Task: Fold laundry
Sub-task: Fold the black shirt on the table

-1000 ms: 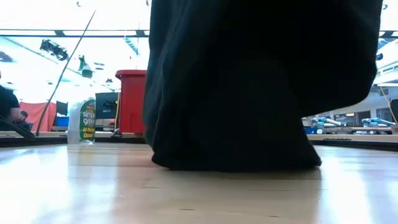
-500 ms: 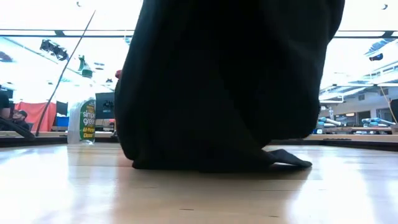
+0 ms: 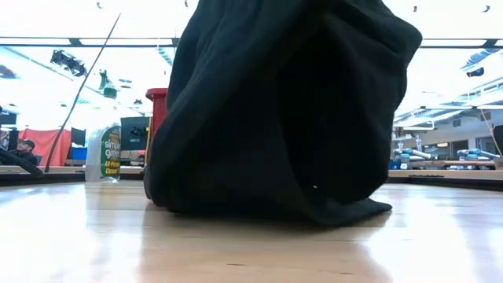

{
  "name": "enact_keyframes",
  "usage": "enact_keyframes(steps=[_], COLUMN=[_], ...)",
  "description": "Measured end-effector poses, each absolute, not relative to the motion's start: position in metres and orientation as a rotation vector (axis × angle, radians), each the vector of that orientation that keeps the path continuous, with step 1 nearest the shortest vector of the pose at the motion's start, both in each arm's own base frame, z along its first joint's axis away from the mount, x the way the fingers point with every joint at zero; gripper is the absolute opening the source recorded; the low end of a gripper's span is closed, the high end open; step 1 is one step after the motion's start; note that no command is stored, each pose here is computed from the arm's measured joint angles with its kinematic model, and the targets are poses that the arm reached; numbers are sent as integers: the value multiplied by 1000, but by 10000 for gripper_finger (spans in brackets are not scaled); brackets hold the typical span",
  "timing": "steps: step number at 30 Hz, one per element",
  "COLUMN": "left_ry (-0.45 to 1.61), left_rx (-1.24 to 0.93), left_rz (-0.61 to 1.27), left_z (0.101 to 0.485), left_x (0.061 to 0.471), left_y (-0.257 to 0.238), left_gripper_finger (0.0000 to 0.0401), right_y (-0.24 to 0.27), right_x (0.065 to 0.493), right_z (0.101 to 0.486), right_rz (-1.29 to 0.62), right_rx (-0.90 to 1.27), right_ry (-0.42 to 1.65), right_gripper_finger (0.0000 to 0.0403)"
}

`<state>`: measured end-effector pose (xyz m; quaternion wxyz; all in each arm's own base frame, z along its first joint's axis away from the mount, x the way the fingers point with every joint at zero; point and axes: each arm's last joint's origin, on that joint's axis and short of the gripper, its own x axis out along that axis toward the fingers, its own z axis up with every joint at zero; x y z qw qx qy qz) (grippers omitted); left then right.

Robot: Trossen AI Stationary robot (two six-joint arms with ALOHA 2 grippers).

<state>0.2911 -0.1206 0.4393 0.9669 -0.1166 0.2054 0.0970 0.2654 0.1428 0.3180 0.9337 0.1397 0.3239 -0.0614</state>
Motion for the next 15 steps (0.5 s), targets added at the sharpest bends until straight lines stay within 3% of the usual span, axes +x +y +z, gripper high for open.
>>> enact_keyframes(steps=[4, 7, 11, 15], left_ry=[401, 363, 295, 255], left_rx=[-206, -182, -119, -104], left_rz=[174, 143, 96, 60], left_z=[441, 445, 455, 469], left_x=[292, 292, 290, 272], left_y=[-122, -126, -131, -132], left_gripper_finger=[0, 0, 0, 0], right_y=[127, 114, 109, 107], right_x=[271, 278, 286, 269], right_z=[316, 317, 321, 326], right_rz=[-211, -196, -17, -22], right_rx=[211, 175, 222, 221], right_ry=[660, 670, 680, 758], right_gripper_finger=[194, 126, 20, 9])
